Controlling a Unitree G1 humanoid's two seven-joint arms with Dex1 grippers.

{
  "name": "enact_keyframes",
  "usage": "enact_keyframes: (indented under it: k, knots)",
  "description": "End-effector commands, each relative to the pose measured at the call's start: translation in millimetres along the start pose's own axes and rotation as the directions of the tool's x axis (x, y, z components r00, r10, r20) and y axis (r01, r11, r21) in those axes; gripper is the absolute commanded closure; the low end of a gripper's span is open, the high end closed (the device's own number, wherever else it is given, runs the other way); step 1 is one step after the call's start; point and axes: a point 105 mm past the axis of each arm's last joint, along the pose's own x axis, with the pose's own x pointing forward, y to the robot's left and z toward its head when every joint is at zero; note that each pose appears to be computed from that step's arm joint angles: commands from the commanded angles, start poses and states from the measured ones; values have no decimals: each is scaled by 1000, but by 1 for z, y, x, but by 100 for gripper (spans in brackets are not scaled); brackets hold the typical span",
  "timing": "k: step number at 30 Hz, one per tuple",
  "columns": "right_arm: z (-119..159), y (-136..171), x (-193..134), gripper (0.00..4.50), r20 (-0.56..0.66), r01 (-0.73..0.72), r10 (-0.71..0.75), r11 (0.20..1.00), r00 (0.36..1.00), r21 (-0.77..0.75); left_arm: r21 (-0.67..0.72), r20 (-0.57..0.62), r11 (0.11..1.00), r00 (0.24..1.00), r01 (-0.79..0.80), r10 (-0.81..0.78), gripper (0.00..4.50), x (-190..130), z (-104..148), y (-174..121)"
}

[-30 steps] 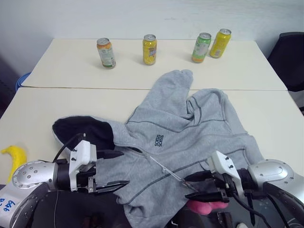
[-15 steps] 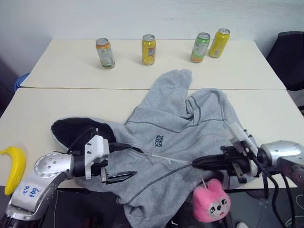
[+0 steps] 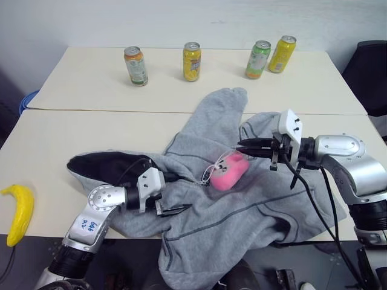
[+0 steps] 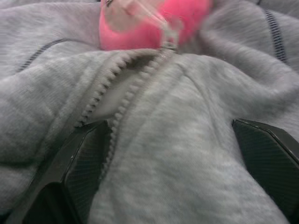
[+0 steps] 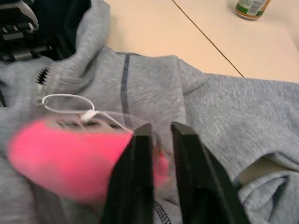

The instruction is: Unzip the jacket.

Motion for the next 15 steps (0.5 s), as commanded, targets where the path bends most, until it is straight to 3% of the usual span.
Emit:
enact_keyframes:
  k: [1, 6, 9, 15]
  knots:
    - [8, -2, -23, 244, 21, 27, -26, 999, 999, -26, 20, 7, 1000, 1000, 0, 0, 0, -4, 2, 2]
    - [7, -5, -54, 92, -5, 72, -72, 997, 997, 26, -1, -23, 1000, 1000, -12, 11, 0, -18, -7, 1]
    - [8, 16, -59, 2, -24, -22, 28, 973, 999, 230, -36, -45, 999, 999, -8, 7, 0, -28, -11, -4]
    - [6, 54, -30, 2, -58, -103, 160, 833, 985, 544, -122, -142, 992, 990, -13, -5, 0, -61, -24, -17]
